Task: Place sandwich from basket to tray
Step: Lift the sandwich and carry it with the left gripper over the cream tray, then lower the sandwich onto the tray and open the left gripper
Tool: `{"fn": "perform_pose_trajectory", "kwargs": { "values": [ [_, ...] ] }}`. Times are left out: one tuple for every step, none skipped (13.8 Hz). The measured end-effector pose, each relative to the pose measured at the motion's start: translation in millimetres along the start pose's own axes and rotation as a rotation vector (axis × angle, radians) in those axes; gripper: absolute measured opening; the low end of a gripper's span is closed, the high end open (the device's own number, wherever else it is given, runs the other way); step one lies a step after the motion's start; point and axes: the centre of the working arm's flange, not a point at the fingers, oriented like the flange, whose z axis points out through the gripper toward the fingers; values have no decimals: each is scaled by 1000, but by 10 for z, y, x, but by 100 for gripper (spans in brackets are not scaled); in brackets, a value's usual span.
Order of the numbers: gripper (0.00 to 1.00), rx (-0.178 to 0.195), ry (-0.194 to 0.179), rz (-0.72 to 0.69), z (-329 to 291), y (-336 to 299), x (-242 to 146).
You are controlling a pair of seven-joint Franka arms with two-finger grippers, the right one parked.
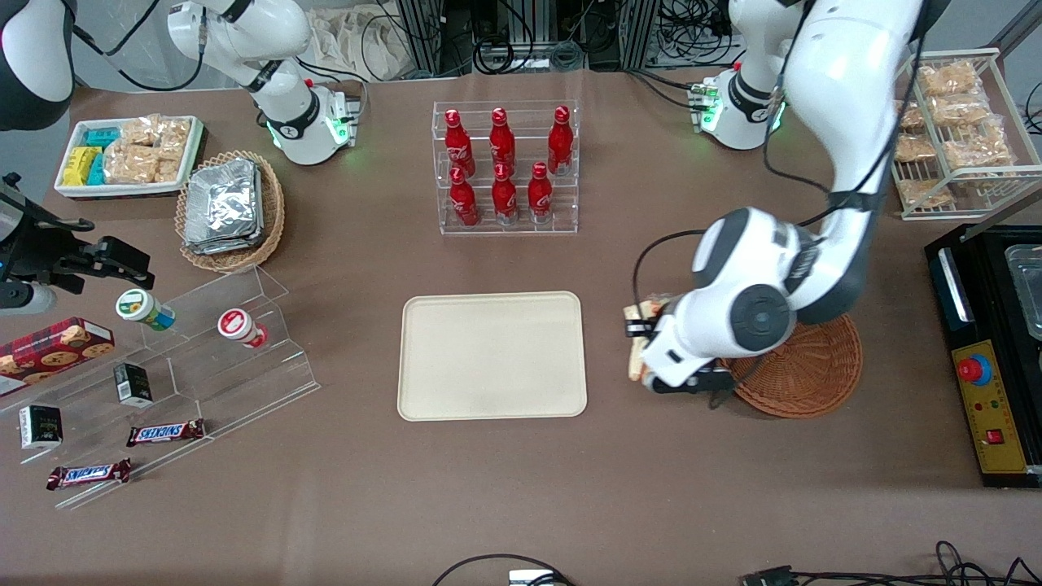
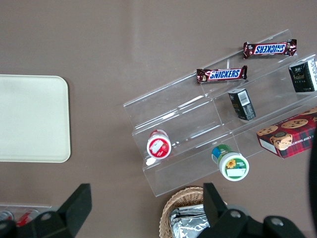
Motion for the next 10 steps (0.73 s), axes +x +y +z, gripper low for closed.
{"fn": "perform_pose_trajectory", "kwargs": {
  "values": [
    [21,-3,4,-3,164,182,12],
    [21,-10,14,-21,345,340,32],
    [21,-17,23,-37,527,466,52],
    [21,-21,27,-42,703,560,70],
    [21,-22,24,-42,875,616,89],
    [21,-18,14,-43,1037,628,114],
    [21,-15,3,-47,1169,615,143],
    [21,-13,-3,-50,1274,604,168],
    [19,-16,-2,-51,1339,608,184],
    [18,-18,-2,-51,1368,620,191]
  ]
}}
